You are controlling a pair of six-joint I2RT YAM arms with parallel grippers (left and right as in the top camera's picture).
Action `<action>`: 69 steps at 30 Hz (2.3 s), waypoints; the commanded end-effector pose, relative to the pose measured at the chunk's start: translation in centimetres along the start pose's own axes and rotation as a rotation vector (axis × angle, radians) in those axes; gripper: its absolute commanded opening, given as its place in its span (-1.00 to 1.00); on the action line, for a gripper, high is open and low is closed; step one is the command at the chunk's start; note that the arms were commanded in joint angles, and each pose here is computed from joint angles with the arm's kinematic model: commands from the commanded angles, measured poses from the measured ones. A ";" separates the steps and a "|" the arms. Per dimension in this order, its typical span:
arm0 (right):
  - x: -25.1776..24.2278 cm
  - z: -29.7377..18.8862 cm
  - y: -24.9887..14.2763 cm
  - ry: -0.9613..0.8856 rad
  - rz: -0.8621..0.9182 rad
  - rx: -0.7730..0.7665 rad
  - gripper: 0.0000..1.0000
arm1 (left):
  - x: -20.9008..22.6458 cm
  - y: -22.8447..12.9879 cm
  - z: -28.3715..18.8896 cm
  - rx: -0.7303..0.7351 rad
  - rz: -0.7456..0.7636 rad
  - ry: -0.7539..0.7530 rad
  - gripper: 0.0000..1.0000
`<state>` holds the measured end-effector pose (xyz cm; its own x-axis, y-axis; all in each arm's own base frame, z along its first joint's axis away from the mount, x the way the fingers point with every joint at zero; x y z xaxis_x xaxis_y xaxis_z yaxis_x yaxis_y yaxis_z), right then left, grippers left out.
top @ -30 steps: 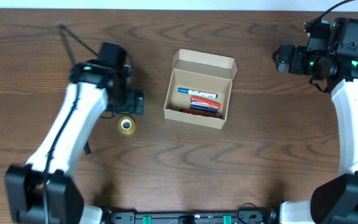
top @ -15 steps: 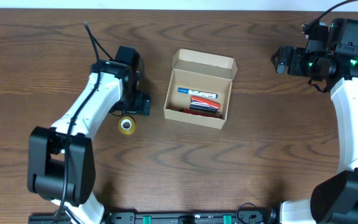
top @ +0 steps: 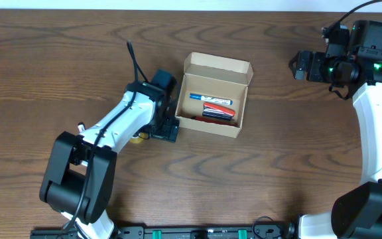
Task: Pack container
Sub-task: 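Reach left gripper to the yellow tape roll and grasp it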
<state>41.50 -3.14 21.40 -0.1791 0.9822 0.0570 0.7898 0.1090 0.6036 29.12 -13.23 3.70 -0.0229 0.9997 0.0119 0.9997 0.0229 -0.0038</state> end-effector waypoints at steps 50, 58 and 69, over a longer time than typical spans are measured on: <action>0.0 0.0 -0.5 0.008 -0.010 0.025 0.96 | 2.6 -1.6 3.8 0.021 -0.059 0.035 0.27; 0.0 0.0 -0.5 0.008 -0.011 0.025 0.95 | 2.8 -1.7 3.8 0.025 -0.070 0.042 -0.88; 0.0 0.0 -0.5 0.008 -0.020 0.025 0.95 | 1.9 2.6 -2.9 -0.160 -0.001 0.020 -0.88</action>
<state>40.97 -3.04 21.03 -0.1848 0.9809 0.0614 0.8046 0.1151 0.5826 28.57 -10.91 2.22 -0.0567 0.9973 0.0472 0.9984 0.0564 0.0071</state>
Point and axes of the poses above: each gripper's point midway between its finger pads, its own z axis out along the fingers, its own x axis along the line the jaws close on, y = z × x, the point moved 1 cm from there along -z, back along the fingers, and after that the axes turned 14 degrees about -z, right-handed, at the moved point
